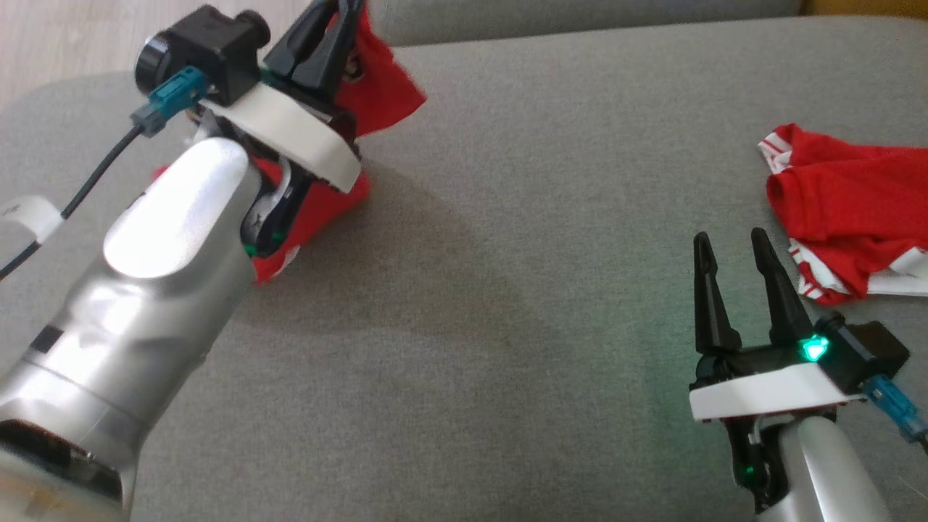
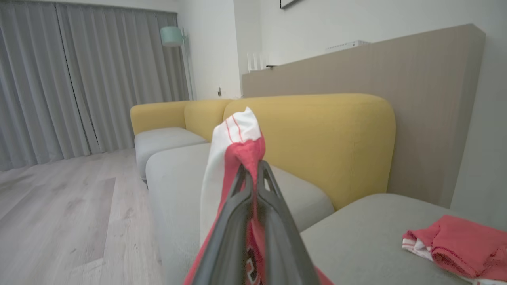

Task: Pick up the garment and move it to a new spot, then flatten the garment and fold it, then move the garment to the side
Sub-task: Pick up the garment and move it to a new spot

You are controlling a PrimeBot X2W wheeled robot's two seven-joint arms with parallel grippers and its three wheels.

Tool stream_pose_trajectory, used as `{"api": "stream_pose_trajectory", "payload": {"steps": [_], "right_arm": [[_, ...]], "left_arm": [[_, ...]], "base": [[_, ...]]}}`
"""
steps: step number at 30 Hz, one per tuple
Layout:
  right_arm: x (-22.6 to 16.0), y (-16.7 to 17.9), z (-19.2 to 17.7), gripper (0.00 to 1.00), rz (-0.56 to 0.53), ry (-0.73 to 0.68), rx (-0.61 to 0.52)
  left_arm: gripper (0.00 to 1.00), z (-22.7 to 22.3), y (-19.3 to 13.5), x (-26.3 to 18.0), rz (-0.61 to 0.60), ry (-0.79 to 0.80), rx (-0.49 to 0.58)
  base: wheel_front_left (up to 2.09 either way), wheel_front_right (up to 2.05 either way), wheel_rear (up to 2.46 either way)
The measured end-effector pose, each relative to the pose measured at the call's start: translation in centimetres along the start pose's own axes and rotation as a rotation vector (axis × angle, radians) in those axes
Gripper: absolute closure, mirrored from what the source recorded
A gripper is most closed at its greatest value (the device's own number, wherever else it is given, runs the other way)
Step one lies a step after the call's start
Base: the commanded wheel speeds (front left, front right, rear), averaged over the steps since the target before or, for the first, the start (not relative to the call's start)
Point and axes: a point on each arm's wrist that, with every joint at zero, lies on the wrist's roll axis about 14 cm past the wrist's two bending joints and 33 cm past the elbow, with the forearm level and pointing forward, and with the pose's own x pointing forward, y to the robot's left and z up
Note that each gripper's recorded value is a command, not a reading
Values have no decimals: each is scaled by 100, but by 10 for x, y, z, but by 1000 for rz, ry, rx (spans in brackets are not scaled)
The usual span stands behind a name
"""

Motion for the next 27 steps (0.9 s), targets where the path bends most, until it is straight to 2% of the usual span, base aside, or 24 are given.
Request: {"api": "stream_pose_trajectory", "payload": {"steps": [8,13,18,27], "right_arm": [[-13,-7,16,0,-29,-42,2],[-20,-15,21,0,-58,-54,2],[-28,-24,22,0,-90,-57,9],[-37,-43,23,0,-157,-59,37]], "left_arm": [[100,74,-32,2,-60,-206,39],[100,94,-50,5,-97,-255,51],[100,88,-60,16,-125,-227,65],[100,39,-82,59,-206,-111,49]], "base": [[0,0,0],[0,0,0],[0,0,0],[0,0,0]]}}
